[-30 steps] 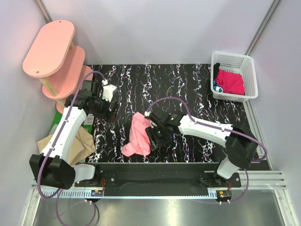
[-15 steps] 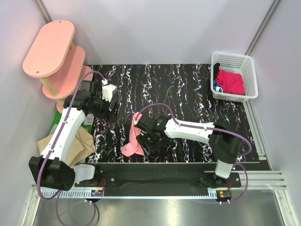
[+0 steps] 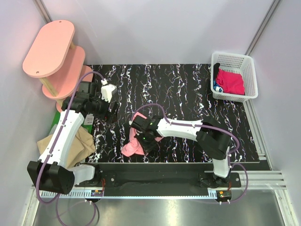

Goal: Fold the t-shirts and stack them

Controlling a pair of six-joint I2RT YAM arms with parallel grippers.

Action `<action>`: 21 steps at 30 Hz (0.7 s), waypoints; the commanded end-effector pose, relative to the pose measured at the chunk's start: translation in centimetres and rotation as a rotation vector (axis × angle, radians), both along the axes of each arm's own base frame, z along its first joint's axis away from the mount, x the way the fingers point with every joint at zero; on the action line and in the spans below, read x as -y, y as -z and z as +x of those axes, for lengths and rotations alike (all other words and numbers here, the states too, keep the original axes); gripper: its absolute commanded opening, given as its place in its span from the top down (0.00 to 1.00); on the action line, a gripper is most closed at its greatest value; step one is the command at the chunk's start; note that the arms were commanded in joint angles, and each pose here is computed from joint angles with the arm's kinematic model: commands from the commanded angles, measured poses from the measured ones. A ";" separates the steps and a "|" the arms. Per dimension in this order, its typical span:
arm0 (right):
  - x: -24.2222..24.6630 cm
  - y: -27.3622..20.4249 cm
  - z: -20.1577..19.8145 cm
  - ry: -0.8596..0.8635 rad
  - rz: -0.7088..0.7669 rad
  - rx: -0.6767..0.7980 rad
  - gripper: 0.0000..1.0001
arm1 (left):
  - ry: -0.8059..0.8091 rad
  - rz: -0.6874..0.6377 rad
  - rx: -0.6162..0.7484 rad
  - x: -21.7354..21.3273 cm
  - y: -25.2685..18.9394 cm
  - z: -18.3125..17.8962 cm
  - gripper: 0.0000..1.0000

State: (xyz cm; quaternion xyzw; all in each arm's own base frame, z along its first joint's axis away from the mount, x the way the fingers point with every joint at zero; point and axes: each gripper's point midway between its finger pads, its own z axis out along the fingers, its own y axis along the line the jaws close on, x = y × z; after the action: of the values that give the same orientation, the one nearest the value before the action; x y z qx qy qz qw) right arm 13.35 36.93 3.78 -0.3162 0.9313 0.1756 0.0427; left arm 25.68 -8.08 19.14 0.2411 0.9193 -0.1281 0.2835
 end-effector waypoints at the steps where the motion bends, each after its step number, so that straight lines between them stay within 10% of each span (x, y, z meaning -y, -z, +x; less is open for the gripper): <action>1: -1.4 -2.1 1.6 0.008 0.047 0.091 1.00 | 0.022 -0.022 0.049 0.3 -0.9 0.1 0.06; 21: -5.1 -36.6 3.6 -0.021 0.464 0.676 1.00 | -0.262 -0.176 0.203 -5.1 -6.4 2.8 0.03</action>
State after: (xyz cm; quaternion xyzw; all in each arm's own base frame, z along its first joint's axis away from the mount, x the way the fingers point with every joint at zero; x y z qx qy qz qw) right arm 15.82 45.89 37.58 -0.3636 0.7996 0.2956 0.3755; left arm 26.46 -5.08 20.70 0.1539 0.9231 -0.1409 0.3229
